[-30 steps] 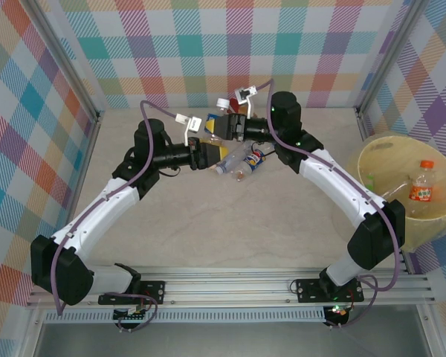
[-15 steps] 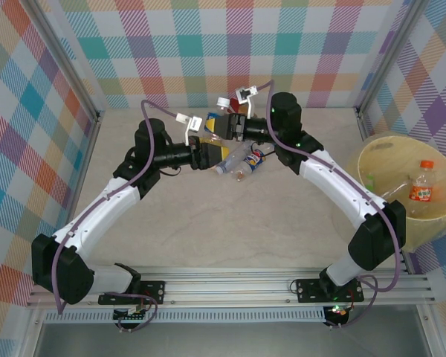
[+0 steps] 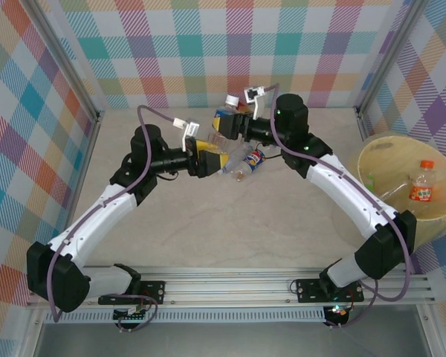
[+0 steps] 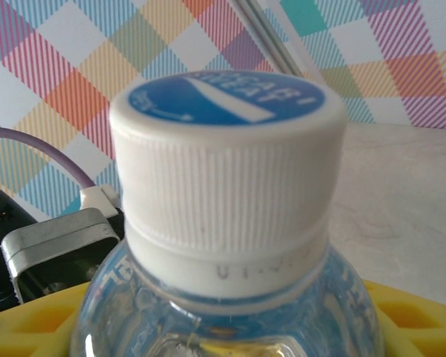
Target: Put the plastic bottles in the bin
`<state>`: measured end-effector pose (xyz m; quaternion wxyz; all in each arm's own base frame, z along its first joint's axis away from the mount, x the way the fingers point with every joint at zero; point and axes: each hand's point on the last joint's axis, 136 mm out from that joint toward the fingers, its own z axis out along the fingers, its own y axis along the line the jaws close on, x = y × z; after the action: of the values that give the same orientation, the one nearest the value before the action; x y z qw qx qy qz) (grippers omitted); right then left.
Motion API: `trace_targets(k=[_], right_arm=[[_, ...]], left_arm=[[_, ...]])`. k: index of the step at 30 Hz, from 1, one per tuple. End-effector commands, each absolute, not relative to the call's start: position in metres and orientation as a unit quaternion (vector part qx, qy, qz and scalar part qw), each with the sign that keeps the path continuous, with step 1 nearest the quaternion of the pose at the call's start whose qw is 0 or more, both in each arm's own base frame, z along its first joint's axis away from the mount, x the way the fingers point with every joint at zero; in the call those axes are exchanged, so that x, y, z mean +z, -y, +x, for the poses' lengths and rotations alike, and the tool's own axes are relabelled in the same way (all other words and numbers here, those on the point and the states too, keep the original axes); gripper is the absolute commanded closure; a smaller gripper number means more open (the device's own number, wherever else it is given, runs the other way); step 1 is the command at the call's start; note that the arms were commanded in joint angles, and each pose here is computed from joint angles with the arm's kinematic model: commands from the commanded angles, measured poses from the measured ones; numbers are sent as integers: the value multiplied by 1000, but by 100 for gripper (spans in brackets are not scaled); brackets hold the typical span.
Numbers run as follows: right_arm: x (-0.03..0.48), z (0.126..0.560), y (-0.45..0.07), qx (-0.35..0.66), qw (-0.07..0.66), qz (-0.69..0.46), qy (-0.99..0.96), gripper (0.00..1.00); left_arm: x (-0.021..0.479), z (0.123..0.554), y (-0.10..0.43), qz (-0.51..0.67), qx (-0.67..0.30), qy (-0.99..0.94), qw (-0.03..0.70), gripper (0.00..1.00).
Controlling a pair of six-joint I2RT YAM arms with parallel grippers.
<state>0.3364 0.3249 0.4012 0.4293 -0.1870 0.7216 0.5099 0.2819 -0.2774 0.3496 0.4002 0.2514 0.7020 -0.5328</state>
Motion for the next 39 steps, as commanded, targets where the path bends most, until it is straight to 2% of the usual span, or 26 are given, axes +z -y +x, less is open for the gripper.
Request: trace_targets(k=[1,9,11,15,24,30,39], right_arm=[[410,334,-310,464,468,-199,-726,52],[406,343,-282,372,505,-185,-757,53],[403,345,-272,341,514,-180,-766,53],[392,346,-252,290,519,-170,-786,53],[375,346,-190,153,545,-139,-813,53],[401,343,-139,67,585,-111,-801,53],[448,329,-69,-8,653,-35,-757,55]], left_arm=[[373,260,274,294,-534,-659,441,0],[377,260,254,266,-485,-673,490,0],[377,269,245,235,-464,-684,511,0],[365,311,207,101,-375,-739,551,0],[328,342,174,-11,-288,-789,543,0],[313,351,172,-27,-272,-804,529,0],[300,361,179,-35,-273,-815,510,0]])
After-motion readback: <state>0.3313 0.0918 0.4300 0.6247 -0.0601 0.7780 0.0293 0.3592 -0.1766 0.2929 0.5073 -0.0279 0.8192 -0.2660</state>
